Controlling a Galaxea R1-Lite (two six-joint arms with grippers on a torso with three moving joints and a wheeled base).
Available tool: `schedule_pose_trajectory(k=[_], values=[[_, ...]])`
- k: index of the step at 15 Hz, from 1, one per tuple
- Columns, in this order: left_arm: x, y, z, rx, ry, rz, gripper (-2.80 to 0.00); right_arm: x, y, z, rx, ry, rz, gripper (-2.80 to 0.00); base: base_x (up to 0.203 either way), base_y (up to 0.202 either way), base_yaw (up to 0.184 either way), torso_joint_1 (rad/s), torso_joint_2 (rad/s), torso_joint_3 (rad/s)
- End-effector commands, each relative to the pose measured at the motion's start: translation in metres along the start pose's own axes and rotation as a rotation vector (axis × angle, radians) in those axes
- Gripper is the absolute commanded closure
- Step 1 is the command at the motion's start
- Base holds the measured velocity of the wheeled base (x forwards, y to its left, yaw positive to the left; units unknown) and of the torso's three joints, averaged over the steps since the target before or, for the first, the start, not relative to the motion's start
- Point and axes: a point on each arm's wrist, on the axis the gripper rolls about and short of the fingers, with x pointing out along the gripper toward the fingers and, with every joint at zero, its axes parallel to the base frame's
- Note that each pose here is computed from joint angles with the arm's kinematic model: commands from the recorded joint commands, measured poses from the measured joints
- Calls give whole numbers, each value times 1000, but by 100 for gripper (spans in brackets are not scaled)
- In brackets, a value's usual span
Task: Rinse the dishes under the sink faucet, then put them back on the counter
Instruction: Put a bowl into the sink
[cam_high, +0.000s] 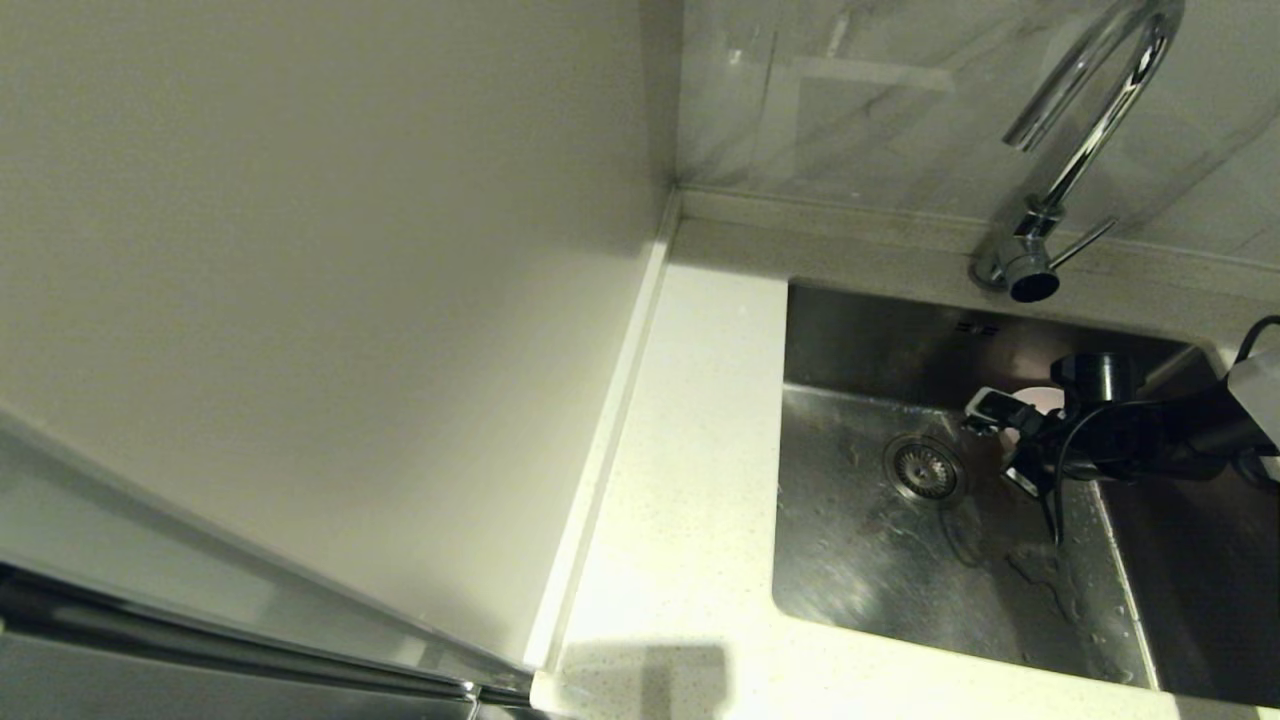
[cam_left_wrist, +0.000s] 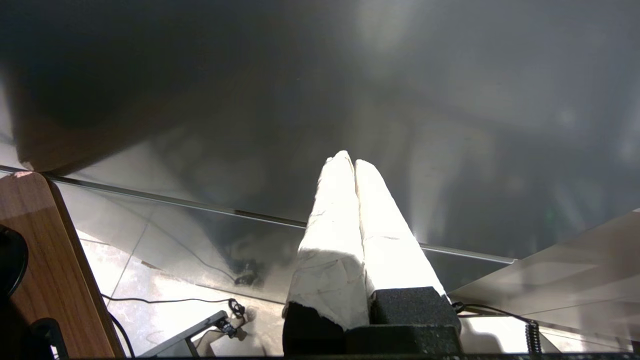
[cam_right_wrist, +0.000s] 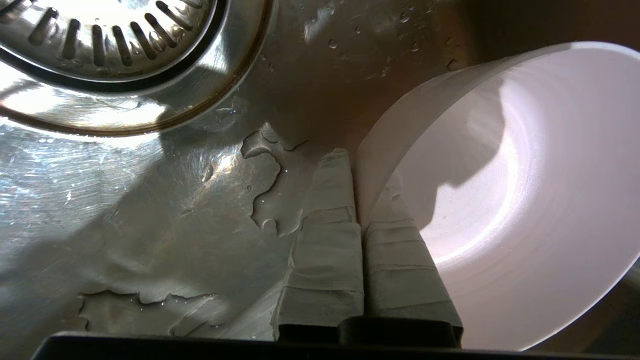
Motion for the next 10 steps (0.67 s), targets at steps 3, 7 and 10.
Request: schedule_pose_trajectory(k=[3, 7, 10], values=[[0, 0, -1, 0, 2, 0, 0, 9, 5, -7, -5, 54, -10, -280, 0, 0, 0, 0, 0, 0], [0, 0, -1, 0, 2, 0, 0, 11, 4, -6, -2, 54, -15, -280, 0, 0, 0, 0, 0, 0], [0, 0, -1, 0, 2, 0, 0, -20, -15, 4, 58, 24, -52, -280, 0, 0, 0, 0, 0, 0]])
